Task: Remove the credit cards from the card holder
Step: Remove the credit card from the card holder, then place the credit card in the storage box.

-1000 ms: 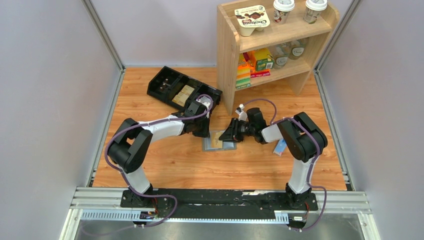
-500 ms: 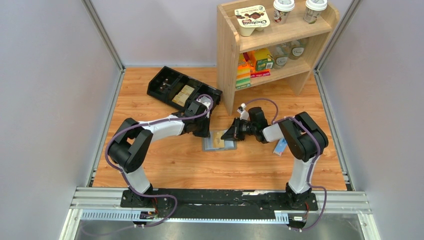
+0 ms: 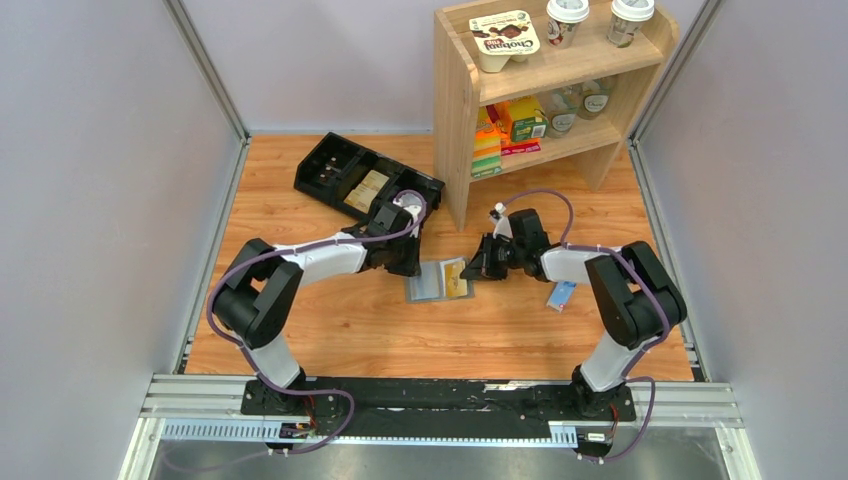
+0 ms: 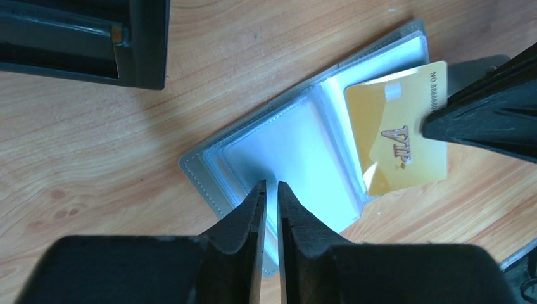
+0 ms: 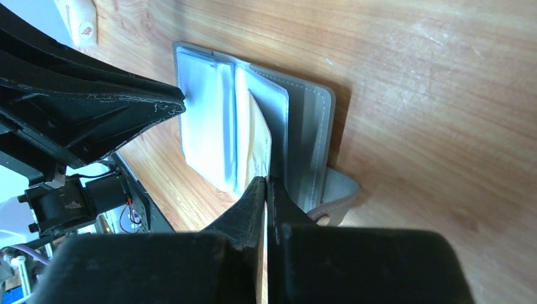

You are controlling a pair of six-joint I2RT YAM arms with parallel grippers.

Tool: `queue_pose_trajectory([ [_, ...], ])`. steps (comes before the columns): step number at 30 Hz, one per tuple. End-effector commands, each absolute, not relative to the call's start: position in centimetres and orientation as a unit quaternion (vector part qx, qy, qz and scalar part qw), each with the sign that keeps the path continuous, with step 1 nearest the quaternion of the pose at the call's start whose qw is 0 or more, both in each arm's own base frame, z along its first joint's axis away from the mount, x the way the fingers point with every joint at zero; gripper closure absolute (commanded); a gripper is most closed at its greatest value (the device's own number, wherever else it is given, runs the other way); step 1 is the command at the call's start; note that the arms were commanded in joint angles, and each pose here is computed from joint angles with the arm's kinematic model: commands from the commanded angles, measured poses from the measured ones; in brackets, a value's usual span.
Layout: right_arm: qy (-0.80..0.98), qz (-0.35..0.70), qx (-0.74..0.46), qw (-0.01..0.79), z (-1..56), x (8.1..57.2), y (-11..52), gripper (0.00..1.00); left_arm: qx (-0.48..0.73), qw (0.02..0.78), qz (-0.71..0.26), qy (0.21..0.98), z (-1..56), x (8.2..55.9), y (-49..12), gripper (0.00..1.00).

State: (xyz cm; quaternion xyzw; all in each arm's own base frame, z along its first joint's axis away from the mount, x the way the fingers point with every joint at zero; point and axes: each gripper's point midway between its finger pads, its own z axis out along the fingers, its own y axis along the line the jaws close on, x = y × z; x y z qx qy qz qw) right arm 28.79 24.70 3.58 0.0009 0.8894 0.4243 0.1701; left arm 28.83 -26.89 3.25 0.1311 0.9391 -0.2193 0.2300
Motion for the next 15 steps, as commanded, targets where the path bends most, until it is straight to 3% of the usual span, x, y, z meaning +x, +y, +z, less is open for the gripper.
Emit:
queue_pose_trajectory([
  [1,0.901,0.384,-0.033,0.199,5.5,29.2,23.8,1.00,0.157,0.262,-0.235,0.923,5.7,28.8,-27.0,0.77],
  [7,0.891,0.376,-0.089,0.239,9.9,29.3,24.2,1.00,0.192,0.331,-0.275,0.882,11.3,30.1,-28.3,0.55],
  [11,0.877,0.380,-0.129,0.266,13.4,28.9,24.7,1.00,0.229,0.374,-0.307,0.845,15.1,30.4,-28.3,0.46],
  [15,0.855,0.384,-0.186,0.295,17.0,27.7,25.4,1.00,0.289,0.408,-0.346,0.794,18.9,29.9,-27.8,0.43],
])
